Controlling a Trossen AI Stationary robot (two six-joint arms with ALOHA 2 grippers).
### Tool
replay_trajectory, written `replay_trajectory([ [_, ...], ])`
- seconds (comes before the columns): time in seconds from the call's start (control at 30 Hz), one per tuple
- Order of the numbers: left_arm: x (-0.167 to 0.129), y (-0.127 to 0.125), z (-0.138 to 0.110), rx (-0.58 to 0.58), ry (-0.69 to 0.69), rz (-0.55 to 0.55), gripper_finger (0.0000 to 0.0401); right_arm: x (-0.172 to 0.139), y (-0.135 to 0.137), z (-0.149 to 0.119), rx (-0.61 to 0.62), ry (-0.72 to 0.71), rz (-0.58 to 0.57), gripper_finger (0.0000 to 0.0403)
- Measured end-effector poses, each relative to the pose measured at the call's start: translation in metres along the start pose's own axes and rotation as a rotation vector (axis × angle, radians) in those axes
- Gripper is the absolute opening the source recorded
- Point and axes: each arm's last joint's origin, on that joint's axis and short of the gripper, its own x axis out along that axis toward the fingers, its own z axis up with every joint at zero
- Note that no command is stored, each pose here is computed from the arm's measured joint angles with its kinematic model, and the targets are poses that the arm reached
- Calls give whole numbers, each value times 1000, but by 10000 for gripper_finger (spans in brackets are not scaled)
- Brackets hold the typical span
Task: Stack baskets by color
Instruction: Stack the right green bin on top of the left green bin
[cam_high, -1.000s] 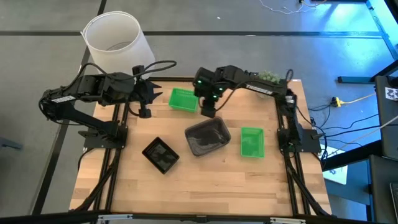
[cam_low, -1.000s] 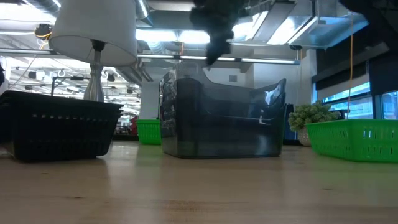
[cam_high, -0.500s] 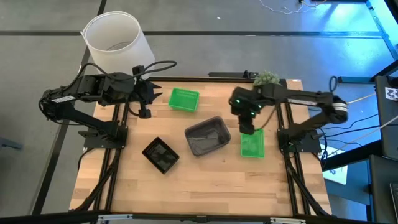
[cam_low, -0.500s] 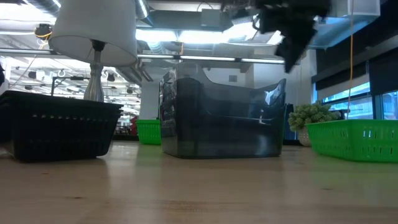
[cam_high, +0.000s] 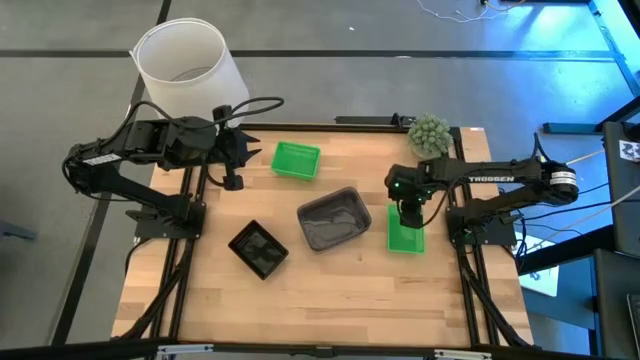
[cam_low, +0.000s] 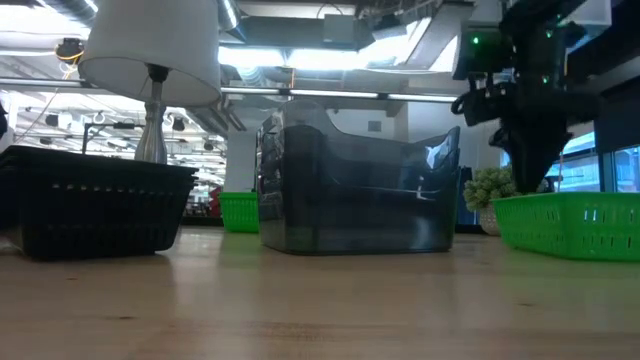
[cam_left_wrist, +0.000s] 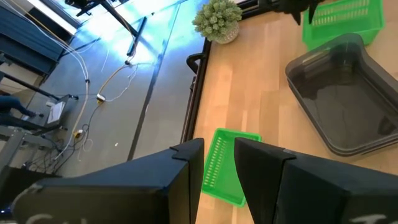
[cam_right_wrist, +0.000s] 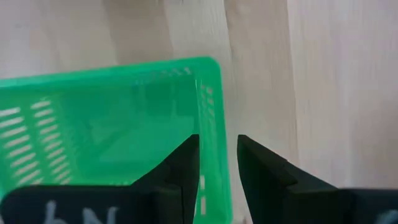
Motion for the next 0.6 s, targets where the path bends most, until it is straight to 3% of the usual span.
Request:
replay_trajectory([
  [0.6,0,0,0,-20,0,1,82,21,-2,1,-3,40,-24,106],
])
